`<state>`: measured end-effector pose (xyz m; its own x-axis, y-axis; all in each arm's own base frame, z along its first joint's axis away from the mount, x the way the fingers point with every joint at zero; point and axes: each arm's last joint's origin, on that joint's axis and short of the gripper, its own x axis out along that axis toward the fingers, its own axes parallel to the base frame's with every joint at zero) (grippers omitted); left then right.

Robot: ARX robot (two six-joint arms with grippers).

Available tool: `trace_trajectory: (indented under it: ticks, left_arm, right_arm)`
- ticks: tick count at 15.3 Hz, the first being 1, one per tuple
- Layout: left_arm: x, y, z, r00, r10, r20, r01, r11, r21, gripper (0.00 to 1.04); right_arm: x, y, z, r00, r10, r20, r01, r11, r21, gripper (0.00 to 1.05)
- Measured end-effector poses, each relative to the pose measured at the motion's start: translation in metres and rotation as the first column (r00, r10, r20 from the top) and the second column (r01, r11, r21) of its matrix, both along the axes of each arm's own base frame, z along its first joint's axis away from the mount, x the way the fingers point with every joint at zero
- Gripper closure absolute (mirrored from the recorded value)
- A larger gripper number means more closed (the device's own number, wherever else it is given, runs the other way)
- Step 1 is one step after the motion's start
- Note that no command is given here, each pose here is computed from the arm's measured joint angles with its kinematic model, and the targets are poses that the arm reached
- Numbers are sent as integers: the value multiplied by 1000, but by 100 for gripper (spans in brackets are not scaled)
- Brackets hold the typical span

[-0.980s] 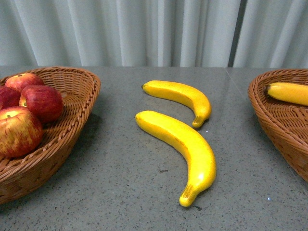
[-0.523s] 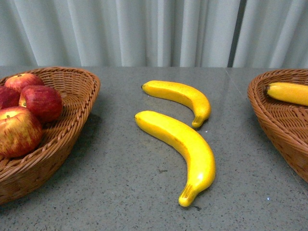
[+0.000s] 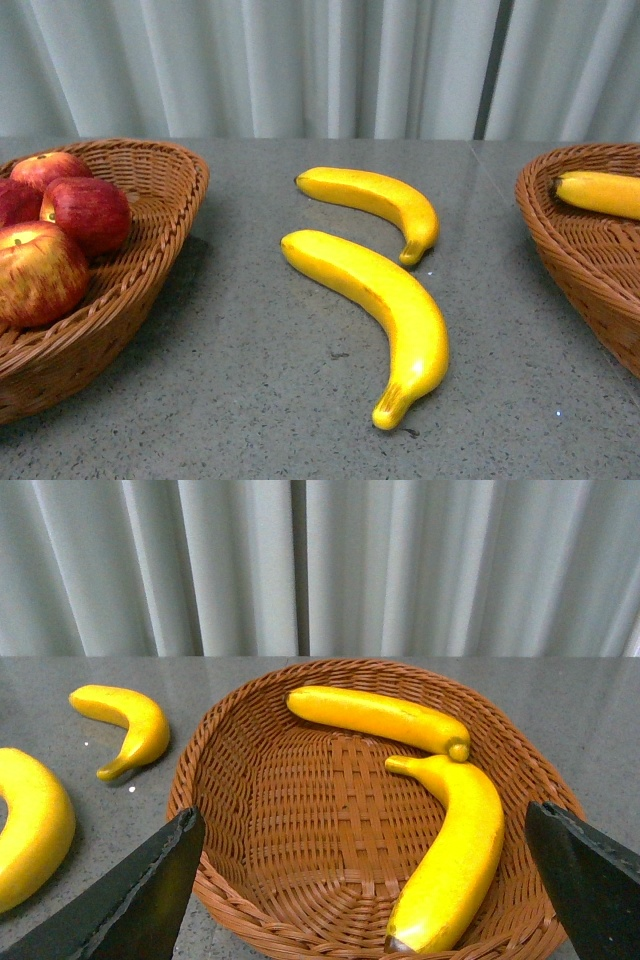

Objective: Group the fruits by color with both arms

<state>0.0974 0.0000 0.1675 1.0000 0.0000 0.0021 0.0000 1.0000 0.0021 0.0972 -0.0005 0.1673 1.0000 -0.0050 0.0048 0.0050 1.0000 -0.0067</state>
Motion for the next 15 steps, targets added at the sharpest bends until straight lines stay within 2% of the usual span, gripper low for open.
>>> trace_trajectory:
  ticks: [1, 4, 7, 9, 10, 13, 14, 15]
  left_arm:
    - [0, 0, 0, 1000, 0, 0, 0, 1000, -2, 102]
    - [0, 0, 0, 1000, 0, 0, 0, 1000, -2, 61]
    - [0, 0, 0, 1000, 0, 0, 0, 1000, -2, 51]
    - [0, 0, 0, 1000, 0, 0, 0, 1000, -2, 27]
    - [0, 0, 0, 1000, 0, 0, 0, 1000, -2, 9]
    - [0, 0, 0, 1000, 0, 0, 0, 1000, -2, 7]
    - [0, 0, 0, 1000, -2, 0, 2, 1000, -1, 7]
    - [0, 0, 0, 1000, -1, 0, 1, 1000, -2, 7]
  right_arm:
    - [0, 0, 0, 1000, 0, 0, 0, 1000, 0, 7]
    - [0, 0, 0, 1000, 0, 0, 0, 1000, 0, 7]
    - [0, 0, 0, 1000, 0, 0, 0, 1000, 0, 7]
    - [0, 0, 0, 1000, 0, 0, 0, 1000, 0, 7]
    - [0, 0, 0, 1000, 0, 0, 0, 1000, 0, 7]
    - [0, 0, 0, 1000, 0, 0, 0, 1000, 0, 7]
    - [7, 0, 3, 986, 156, -66, -148, 983, 110, 7]
    - [27, 13, 32, 959, 285, -12, -280, 948, 154, 7]
